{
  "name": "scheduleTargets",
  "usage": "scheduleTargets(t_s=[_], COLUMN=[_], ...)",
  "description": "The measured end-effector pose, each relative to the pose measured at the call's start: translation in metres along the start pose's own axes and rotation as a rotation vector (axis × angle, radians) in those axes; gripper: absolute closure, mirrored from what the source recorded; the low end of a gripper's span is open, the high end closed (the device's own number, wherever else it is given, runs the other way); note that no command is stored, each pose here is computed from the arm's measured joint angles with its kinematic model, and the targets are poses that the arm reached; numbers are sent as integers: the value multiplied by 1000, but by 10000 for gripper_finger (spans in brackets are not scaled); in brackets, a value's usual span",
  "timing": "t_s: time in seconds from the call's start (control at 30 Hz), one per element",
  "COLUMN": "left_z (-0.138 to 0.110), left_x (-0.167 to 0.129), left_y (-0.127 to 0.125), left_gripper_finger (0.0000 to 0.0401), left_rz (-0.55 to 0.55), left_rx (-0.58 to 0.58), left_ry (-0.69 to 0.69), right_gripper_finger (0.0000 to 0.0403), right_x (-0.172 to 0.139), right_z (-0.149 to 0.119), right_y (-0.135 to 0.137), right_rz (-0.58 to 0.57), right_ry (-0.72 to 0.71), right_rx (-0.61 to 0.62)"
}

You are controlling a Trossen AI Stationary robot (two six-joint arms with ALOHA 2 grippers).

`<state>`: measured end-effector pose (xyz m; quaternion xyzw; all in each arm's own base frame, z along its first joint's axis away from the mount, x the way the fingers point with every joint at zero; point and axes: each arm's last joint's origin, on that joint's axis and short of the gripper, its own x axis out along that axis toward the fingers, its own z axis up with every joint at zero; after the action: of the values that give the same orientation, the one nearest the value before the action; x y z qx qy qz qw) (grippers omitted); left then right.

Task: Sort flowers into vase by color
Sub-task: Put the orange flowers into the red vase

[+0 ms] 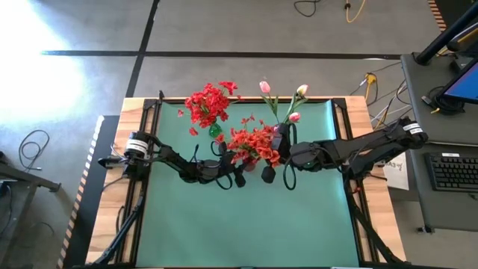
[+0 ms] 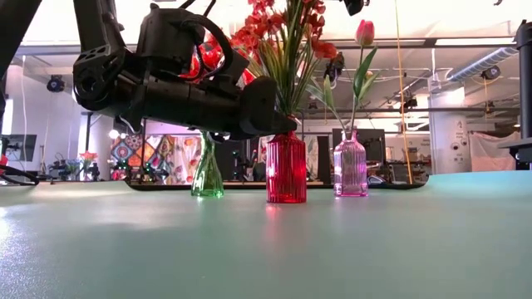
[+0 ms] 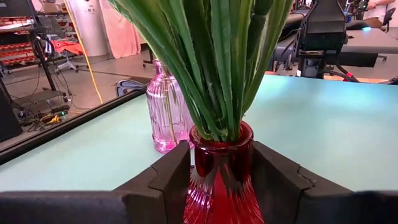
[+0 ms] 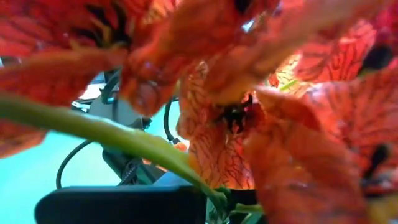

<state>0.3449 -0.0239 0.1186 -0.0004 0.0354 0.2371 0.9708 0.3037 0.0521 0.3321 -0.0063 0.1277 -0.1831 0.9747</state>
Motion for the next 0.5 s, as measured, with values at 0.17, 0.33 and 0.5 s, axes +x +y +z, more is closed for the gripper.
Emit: scheduleTargets(t_s=[0.17, 0.33, 0.5], left_z=[0, 0, 0], left_x=[0, 0, 0], left_y=[0, 0, 0], left_gripper_finger=[261, 261, 261], left_rz=[0, 0, 0], left_rx=[0, 0, 0], left_ry=[0, 0, 0], right_gripper_finger=[380, 380, 380], right_x=[2, 3, 5], right_z=[0, 0, 1], right_y=[-3, -5, -9], right_rz=[-11, -18, -28], right_ry=[0, 1, 2], right_rx=[3, 7, 13])
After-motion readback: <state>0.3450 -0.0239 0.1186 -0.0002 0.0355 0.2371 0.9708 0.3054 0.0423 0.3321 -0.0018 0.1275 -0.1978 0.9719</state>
